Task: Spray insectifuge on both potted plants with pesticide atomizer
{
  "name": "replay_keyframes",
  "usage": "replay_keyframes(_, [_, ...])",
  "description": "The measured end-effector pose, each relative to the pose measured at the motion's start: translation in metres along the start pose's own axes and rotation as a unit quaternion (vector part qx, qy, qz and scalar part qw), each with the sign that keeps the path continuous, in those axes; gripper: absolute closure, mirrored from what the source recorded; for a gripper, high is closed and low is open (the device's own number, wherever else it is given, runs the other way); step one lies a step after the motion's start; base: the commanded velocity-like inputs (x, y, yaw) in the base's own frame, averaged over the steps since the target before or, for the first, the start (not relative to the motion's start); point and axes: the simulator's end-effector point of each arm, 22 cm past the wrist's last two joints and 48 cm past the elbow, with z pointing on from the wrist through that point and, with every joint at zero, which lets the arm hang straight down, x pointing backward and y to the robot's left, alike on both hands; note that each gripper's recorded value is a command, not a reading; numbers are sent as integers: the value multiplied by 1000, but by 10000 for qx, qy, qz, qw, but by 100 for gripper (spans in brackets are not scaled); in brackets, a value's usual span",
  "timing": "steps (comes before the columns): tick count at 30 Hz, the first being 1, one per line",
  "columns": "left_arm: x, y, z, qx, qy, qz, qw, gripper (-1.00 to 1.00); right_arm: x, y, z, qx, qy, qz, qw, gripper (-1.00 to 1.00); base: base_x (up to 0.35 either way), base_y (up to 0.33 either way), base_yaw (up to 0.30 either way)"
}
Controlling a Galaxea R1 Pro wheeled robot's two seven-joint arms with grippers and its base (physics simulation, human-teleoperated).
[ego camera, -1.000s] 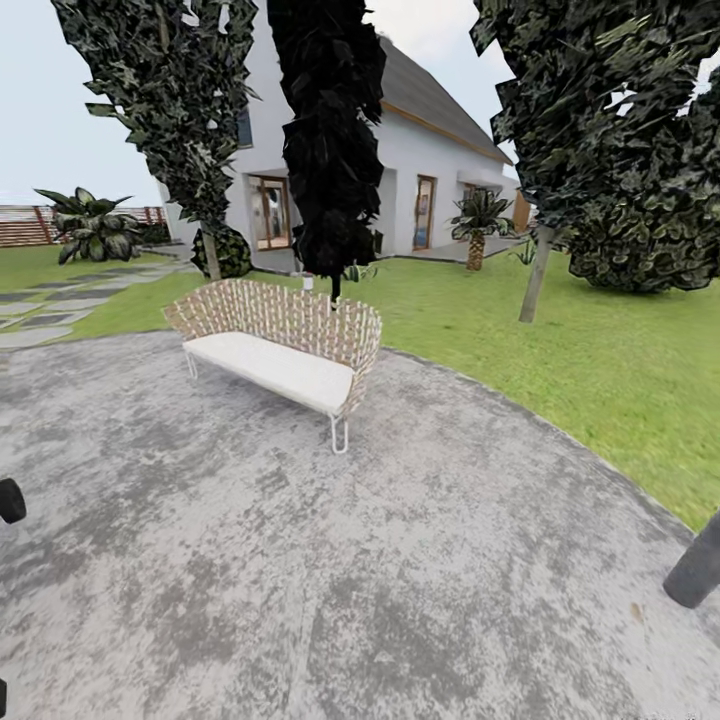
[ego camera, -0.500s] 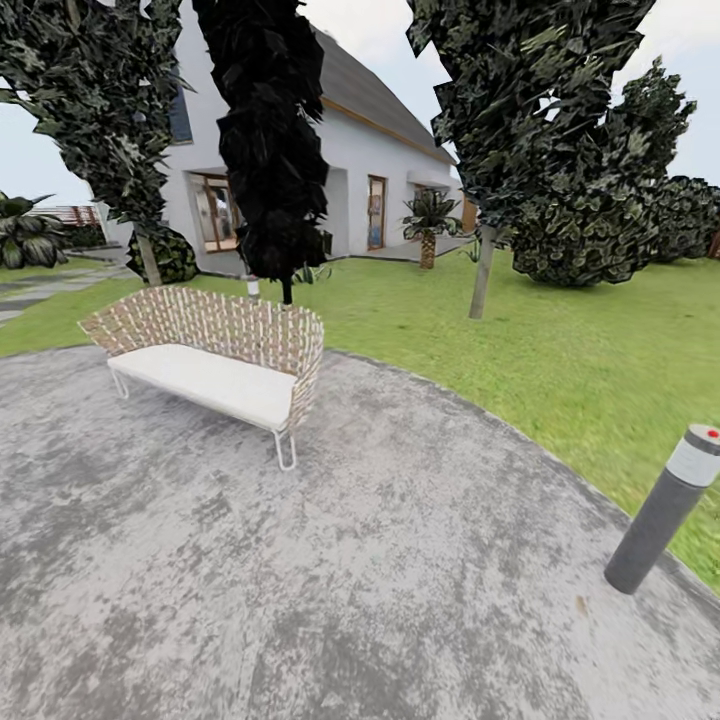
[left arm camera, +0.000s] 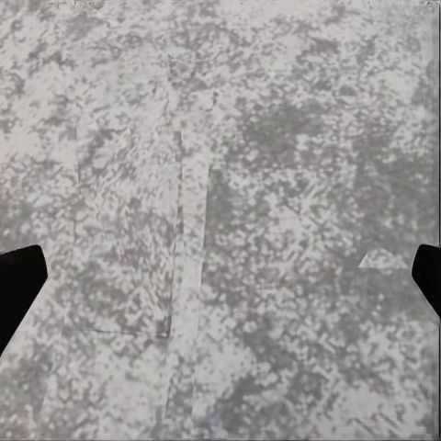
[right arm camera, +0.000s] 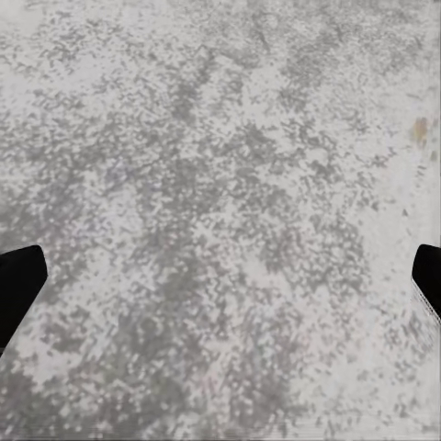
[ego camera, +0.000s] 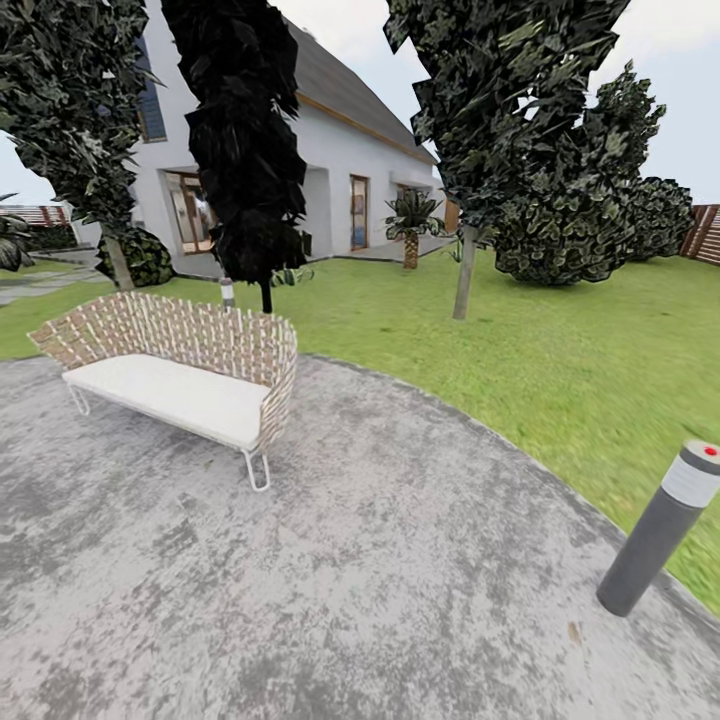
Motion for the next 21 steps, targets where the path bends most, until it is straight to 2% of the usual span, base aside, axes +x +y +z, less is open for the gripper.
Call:
replay_keyframes(12, [1,0,0,1,9,0,10000,-100,0,-1,0,28,3,-5,10000,-100,328,-100,0])
replay_keyframes(21, [1,1,0,-3,8,1,10000,-100,1,-2,0,38,4,-6,10000,-100,319,-154,0])
